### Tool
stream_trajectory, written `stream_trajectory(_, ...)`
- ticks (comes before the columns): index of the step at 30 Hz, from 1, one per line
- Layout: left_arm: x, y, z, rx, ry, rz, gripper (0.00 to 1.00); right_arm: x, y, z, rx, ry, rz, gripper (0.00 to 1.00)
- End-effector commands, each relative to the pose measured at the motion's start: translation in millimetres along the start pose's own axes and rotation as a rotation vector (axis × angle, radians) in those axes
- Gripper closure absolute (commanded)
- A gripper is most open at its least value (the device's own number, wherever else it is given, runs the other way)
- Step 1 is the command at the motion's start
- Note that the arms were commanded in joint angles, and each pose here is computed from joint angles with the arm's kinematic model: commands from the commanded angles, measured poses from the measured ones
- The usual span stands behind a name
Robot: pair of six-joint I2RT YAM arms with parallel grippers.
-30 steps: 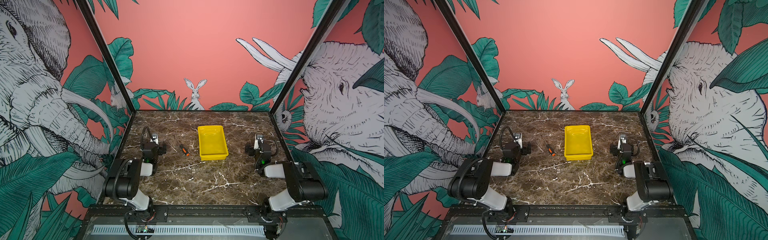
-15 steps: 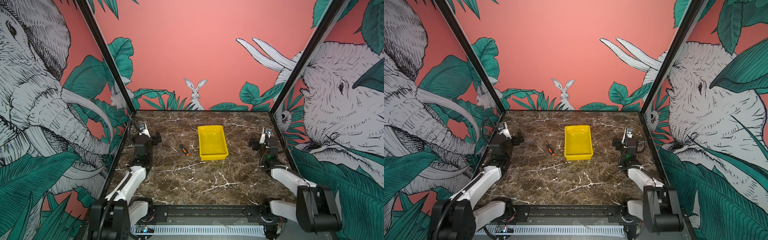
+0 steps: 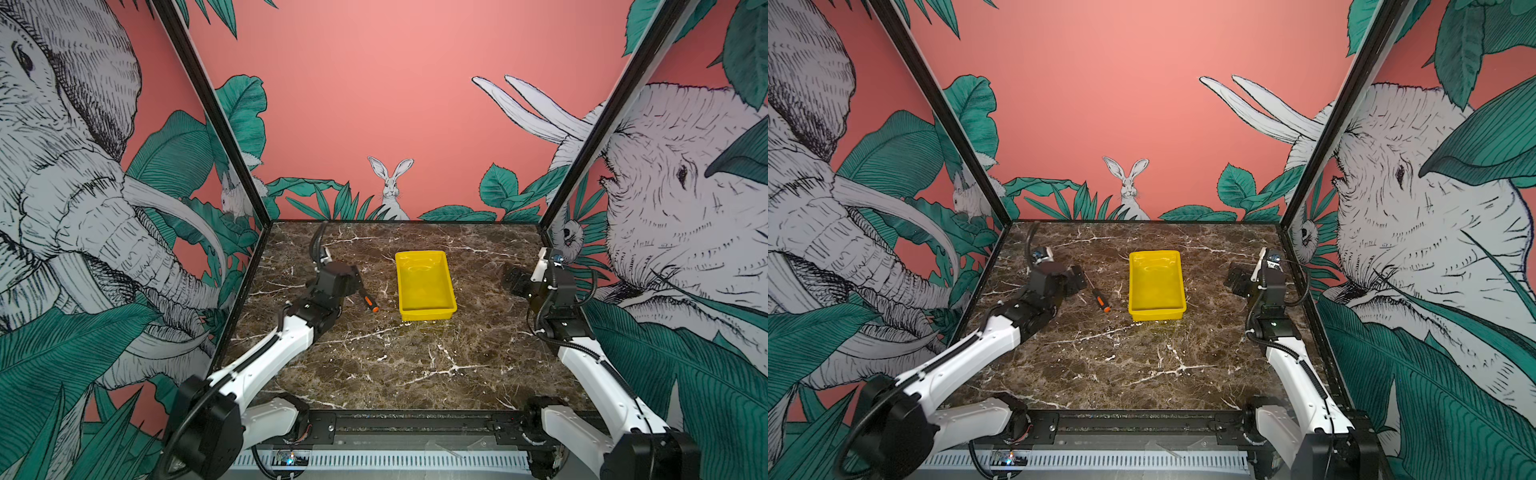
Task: Put the screwdriver in the bin
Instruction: 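Reach the left gripper toward the screwdriver while the right arm lifts forward, then lower the left gripper and close it on the screwdriver's black handle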
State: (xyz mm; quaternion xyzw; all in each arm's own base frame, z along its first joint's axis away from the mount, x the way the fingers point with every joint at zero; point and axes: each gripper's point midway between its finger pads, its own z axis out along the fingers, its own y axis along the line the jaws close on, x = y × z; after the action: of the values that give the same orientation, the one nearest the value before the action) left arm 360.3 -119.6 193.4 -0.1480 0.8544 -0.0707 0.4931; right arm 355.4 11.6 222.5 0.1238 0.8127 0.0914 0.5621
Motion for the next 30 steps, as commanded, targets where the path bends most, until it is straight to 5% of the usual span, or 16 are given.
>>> stream_trajectory(1,37,-3,22,-0.044,0.121,-0.061,0.0,18,11,2,-0.073,0.086,0.054,0.01)
stream_trajectory(9,76,-22,62,-0.075,0.282,-0.048,0.03,37,18,9,-0.124,0.161,0.053,0.01)
stream_trajectory(13,89,-20,74,-0.089,0.291,-0.078,0.16,40,31,12,-0.196,0.184,0.051,0.01)
stream_trajectory(17,104,-22,80,-0.08,0.33,-0.115,0.17,38,58,17,-0.341,0.147,0.07,0.0)
stream_trajectory(30,125,-5,85,-0.173,0.363,-0.193,0.33,62,76,31,-0.386,0.2,0.036,0.0)
